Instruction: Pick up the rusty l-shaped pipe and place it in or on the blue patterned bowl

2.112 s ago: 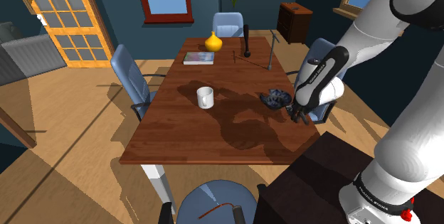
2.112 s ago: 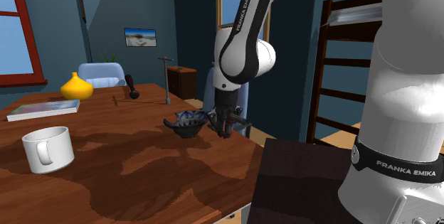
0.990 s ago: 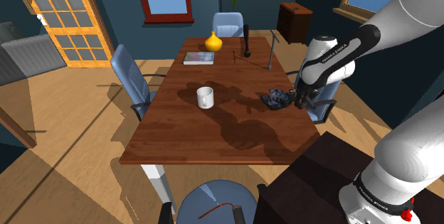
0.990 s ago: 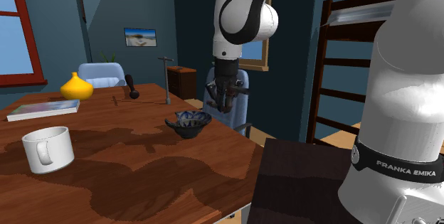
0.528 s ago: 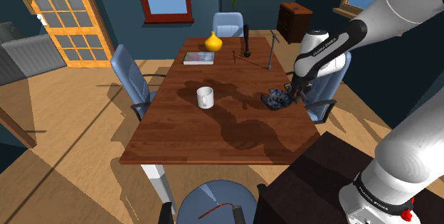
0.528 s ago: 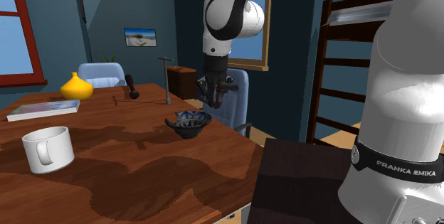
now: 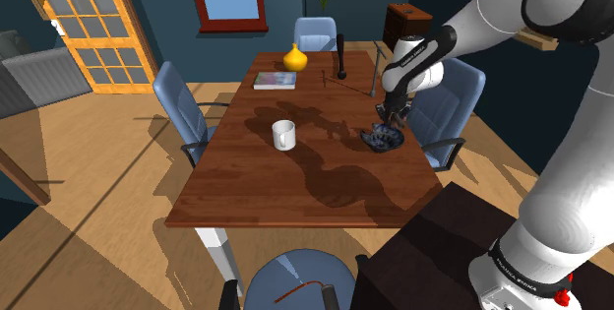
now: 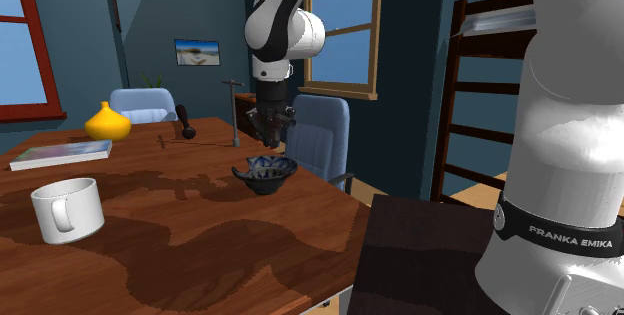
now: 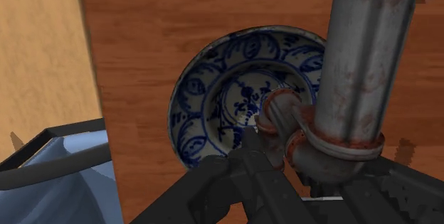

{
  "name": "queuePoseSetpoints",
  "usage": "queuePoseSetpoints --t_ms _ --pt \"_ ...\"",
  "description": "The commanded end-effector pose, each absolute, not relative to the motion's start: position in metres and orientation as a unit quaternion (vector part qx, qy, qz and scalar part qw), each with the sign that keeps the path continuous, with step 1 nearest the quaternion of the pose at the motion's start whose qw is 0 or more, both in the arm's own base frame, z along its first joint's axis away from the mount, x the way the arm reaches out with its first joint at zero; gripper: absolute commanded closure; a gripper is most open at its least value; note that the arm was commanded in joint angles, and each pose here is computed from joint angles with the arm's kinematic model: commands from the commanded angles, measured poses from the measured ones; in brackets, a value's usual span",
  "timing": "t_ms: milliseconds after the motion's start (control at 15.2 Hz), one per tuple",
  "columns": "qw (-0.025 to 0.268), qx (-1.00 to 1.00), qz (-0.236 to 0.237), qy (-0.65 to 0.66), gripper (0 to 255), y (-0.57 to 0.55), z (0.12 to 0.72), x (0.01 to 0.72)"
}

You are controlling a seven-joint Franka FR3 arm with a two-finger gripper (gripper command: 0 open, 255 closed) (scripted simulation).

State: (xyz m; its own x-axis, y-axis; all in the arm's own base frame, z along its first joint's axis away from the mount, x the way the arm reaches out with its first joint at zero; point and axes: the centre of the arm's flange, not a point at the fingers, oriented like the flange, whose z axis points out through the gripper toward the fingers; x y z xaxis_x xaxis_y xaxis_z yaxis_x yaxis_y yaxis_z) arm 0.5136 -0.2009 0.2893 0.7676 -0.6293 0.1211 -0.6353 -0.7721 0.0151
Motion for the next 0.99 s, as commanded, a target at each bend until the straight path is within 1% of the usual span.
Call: queuePoseSetpoints --t_ms 0,528,924 --pt "0.027 0.94 0.055 -0.336 255 -0.21 0.281 0.544" --pt "0.027 0.94 0.055 -0.336 255 -0.21 0.239 0.544" --pt "0.027 0.94 0.055 -0.336 255 -0.21 0.236 0.544"
